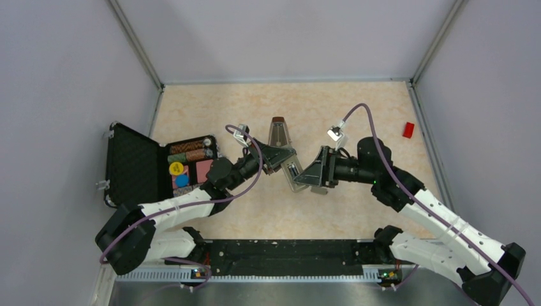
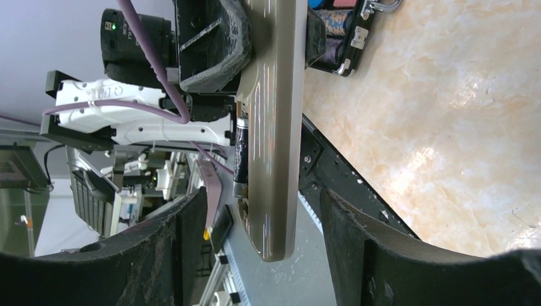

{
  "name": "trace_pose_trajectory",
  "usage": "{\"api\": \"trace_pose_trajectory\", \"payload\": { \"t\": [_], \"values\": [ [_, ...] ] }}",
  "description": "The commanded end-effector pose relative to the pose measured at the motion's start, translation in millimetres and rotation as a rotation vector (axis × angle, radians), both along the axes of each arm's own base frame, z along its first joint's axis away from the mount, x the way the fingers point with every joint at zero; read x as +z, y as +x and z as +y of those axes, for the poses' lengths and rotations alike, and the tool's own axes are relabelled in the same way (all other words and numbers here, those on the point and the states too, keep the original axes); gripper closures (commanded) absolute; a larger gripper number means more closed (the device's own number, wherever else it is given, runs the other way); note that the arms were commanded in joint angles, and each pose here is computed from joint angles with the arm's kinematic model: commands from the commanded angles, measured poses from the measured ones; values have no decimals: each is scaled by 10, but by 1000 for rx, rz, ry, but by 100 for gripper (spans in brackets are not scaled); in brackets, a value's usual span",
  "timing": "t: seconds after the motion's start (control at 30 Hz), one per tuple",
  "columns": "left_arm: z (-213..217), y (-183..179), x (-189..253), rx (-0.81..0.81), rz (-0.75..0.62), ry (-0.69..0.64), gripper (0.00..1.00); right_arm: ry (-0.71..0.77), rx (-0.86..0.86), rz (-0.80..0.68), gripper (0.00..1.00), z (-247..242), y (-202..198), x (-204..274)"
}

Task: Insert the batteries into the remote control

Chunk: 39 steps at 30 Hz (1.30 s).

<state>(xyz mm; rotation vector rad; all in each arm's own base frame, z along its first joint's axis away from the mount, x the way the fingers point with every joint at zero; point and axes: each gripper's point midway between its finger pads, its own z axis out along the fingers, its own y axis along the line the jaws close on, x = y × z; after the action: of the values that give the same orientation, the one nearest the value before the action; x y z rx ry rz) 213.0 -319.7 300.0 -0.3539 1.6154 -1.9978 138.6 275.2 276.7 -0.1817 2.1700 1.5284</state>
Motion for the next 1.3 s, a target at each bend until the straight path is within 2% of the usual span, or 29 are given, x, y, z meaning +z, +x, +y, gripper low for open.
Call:
{"api": "trace_pose_trajectory", "payload": {
  "t": [0.0,0.17,0.57,0.9,1.27],
  "values": [
    [14,-29,275,2,-66,-60,100,-4,53,-66,37,-22,-77,51],
    [4,-26,290,-2,-67,-62,100,-24,50,-72,41,-28,-56,6],
    [-11,-52,284,-19,-70,-58,100,-60,-14,-20,59,-7,79,-128],
    [-4,-81,262,-22,-88,-46,100,-53,-66,45,67,20,157,-196],
    [5,-100,263,-26,-87,-50,100,-32,-84,119,71,103,217,-276]
  ]
}}
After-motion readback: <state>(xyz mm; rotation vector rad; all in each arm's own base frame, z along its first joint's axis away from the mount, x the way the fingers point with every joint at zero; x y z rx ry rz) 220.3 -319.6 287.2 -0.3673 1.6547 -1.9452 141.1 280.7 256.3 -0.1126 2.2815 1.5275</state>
